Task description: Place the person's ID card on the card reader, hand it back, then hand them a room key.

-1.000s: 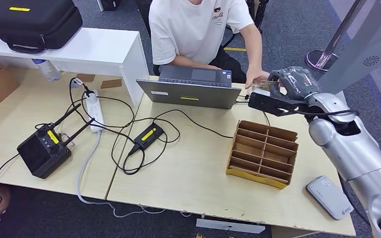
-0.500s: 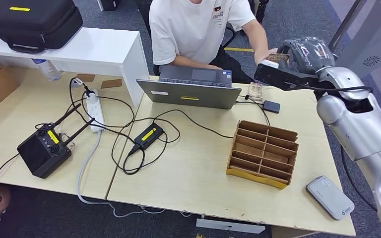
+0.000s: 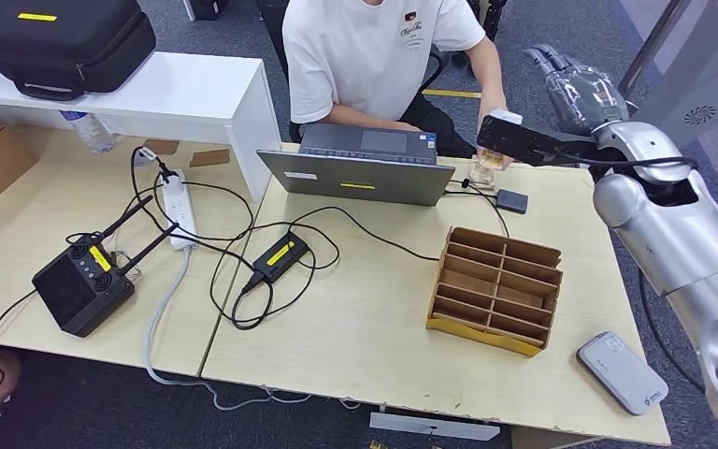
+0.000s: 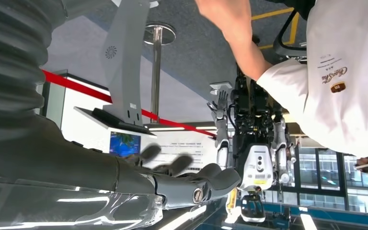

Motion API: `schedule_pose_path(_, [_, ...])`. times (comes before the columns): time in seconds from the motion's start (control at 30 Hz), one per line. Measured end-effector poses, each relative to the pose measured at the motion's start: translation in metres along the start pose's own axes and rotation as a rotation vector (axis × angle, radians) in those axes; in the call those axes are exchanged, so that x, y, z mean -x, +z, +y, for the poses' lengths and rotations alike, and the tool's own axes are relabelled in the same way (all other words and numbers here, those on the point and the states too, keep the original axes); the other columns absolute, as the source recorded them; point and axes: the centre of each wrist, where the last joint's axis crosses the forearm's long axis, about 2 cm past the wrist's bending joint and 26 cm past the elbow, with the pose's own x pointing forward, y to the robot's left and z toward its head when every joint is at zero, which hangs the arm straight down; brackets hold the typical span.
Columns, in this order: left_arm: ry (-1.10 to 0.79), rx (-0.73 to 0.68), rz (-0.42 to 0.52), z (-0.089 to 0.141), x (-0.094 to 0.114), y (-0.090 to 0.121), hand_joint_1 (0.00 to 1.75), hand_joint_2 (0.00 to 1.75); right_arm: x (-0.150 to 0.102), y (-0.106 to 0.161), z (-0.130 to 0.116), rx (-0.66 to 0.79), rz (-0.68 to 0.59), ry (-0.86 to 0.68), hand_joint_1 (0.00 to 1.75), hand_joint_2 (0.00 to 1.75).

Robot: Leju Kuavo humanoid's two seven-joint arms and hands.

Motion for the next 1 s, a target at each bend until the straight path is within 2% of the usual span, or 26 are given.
schedule_pose_path(0.23, [0.001, -0.006, 0.003, 0.003, 0.001, 0.0, 0.0, 1.75, 0.001, 0.0, 0.003, 0.004, 0.003, 0.008, 0.0, 1.75])
schedule_pose_path(0.4, [-0.003, 0.003, 0.009, 0.011, 0.005, 0.0, 0.0, 1.75, 0.009, 0.003, 0.005, 0.01, 0.026, 0.087, 0.0, 1.75])
schedule_pose_path(0.47, [0.002, 0.0, 0.011, 0.012, 0.006, 0.0, 0.0, 1.75, 0.028, 0.008, 0.0, 0.004, 0.057, 0.138, 0.0, 1.75])
schedule_pose_path(0.57, [0.018, -0.007, 0.034, 0.012, 0.009, 0.0, 0.0, 1.75, 0.089, 0.029, -0.026, -0.015, 0.16, 0.214, 0.0, 1.75])
schedule_pose_path(0.67, [0.052, -0.02, 0.086, 0.011, 0.015, 0.001, 0.0, 1.75, 0.173, 0.076, -0.082, -0.034, 0.33, 0.266, 0.0, 1.75])
schedule_pose_path(0.8, [0.102, -0.024, 0.147, 0.007, 0.023, 0.002, 0.0, 1.75, 0.261, 0.169, -0.172, -0.017, 0.58, 0.322, 0.0, 1.75])
schedule_pose_path(0.9, [0.126, -0.024, 0.174, 0.004, 0.023, 0.002, 0.0, 1.75, 0.3, 0.245, -0.225, 0.01, 0.729, 0.381, 0.0, 1.75])
schedule_pose_path(1.0, [0.144, -0.024, 0.198, 0.002, 0.022, 0.002, 0.0, 1.75, 0.326, 0.312, -0.264, 0.042, 0.849, 0.44, 0.0, 1.75])
